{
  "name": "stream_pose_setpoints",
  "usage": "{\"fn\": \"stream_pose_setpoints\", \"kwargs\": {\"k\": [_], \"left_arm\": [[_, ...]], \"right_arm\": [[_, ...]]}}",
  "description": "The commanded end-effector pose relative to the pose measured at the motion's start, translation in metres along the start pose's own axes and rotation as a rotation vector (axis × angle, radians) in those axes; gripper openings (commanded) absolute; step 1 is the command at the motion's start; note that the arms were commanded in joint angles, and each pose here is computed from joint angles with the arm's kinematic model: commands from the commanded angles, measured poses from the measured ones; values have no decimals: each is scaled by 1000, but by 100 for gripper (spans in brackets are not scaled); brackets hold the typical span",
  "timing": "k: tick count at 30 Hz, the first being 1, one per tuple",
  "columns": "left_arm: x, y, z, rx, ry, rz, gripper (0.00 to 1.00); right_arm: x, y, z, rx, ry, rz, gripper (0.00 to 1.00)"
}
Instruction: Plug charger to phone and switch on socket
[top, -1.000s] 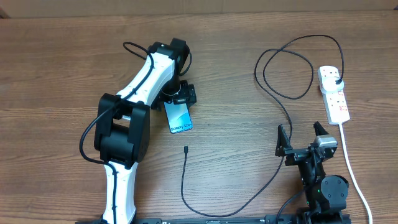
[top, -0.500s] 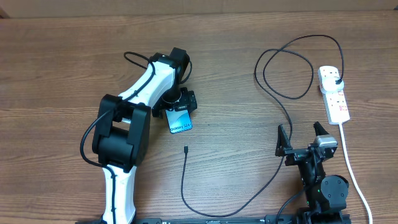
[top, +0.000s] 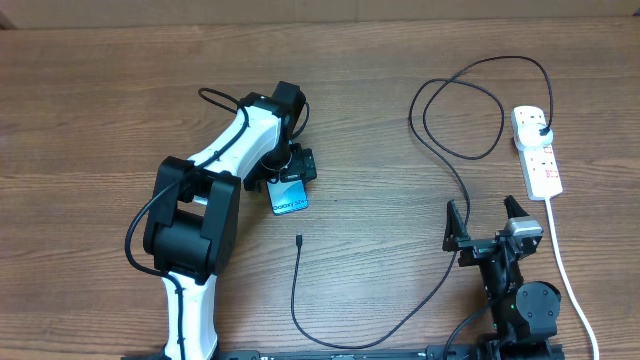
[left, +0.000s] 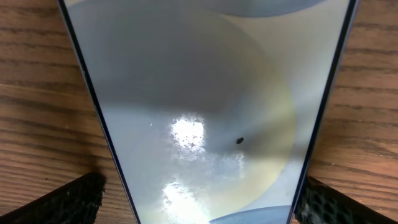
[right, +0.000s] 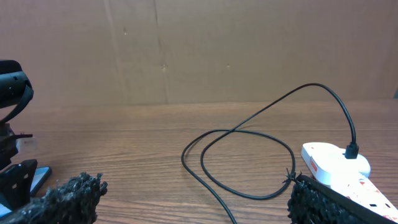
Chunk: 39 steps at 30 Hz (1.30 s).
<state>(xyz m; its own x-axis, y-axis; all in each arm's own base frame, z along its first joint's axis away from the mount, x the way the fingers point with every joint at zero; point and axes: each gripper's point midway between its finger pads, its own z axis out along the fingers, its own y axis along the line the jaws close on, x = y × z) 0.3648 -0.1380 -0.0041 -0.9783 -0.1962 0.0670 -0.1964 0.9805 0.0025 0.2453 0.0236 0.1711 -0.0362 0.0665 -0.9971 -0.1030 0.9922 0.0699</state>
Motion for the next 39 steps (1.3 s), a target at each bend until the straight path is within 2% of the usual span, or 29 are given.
{"fn": "stream_pose_setpoints", "kwargs": {"k": [1,26,39], "left_arm": [[33,11,50,-39,157,19,100],[51,23,104,-13,107,-43,100],[92,12,105,80,282,-93,100]], "right_arm": [[2,1,0,-6,-4,-8,100],[2,1,0,-6,-4,-8,100],[2,1,0,-6,-4,-8,100]]}}
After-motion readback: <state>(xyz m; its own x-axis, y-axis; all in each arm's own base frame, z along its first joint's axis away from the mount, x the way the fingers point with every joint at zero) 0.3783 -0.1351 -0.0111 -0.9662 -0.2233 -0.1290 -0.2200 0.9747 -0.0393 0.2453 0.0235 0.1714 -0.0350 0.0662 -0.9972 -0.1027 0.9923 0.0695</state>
